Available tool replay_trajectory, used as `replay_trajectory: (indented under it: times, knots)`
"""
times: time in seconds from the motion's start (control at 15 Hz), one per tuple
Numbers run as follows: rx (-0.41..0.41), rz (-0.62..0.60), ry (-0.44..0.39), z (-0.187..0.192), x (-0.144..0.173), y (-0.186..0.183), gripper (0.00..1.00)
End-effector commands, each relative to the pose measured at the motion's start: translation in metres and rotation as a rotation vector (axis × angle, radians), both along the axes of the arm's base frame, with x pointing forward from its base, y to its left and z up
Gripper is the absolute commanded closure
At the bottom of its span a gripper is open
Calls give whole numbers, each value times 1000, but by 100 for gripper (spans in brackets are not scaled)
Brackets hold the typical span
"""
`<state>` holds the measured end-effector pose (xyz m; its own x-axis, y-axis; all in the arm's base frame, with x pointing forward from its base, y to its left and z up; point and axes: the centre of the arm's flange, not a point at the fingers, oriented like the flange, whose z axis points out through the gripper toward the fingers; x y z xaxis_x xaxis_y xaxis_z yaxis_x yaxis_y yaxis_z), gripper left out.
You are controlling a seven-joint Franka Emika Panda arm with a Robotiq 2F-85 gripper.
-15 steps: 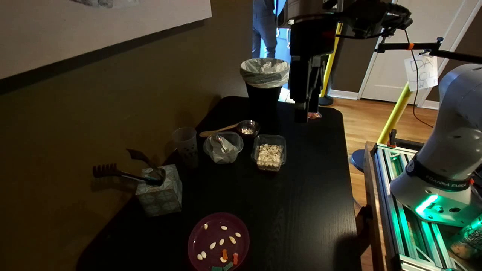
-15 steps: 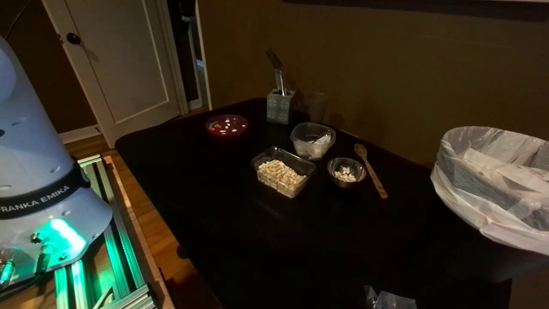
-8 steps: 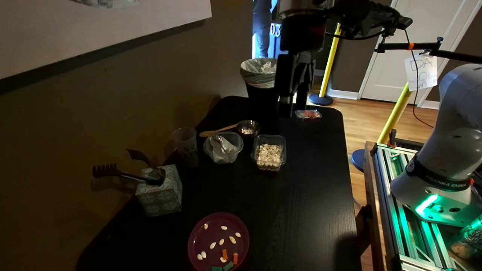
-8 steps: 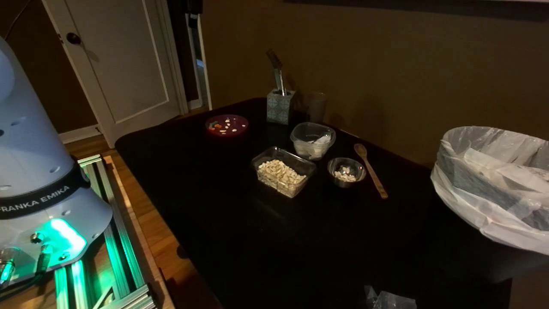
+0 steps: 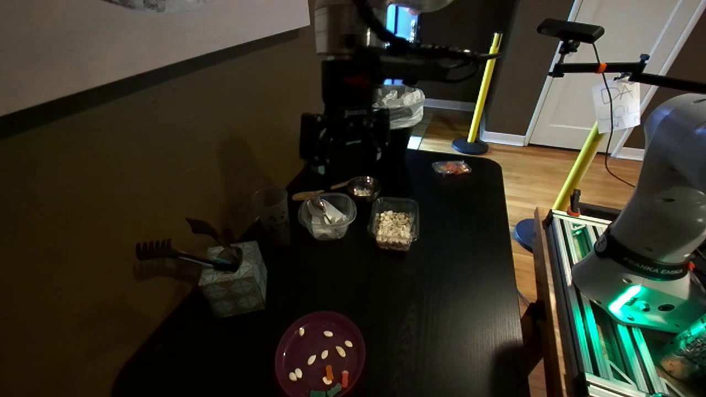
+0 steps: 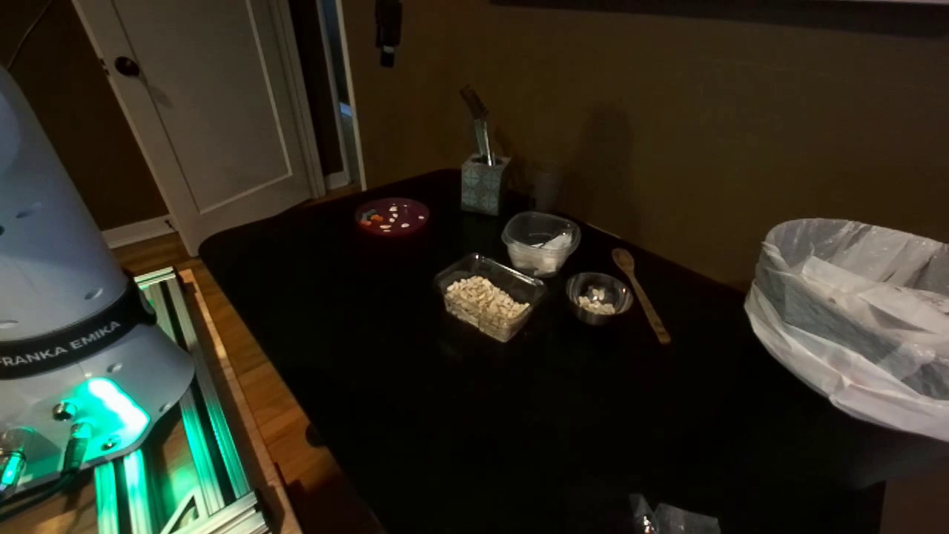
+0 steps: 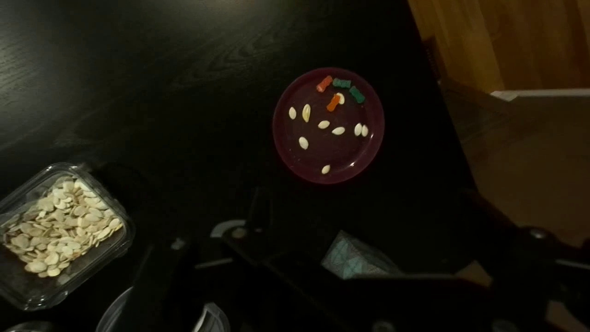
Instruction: Pick up the clear bowl closer to the wall and put it on top of the silver bowl
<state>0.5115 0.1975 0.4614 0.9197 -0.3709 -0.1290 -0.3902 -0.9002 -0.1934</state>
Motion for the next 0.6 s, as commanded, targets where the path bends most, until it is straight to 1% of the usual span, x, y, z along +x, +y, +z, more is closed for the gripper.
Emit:
replay_trajectory:
  times: [0.0, 0.13, 0.2, 0.27, 0.33, 0.47, 0.53]
  knots:
    - [-72, -147, 86, -23, 89, 15, 0]
    - [-85, -218, 132, -47, 124, 6, 0]
    - [-75, -242, 195, -59, 134, 1, 0]
    - [-71, -190, 108, -52, 83, -7, 0]
    - [-77, -210, 142, -64, 95, -11, 0]
    - [-79, -224, 167, -77, 110, -14, 0]
    - [-88, -226, 214, -93, 121, -10, 0]
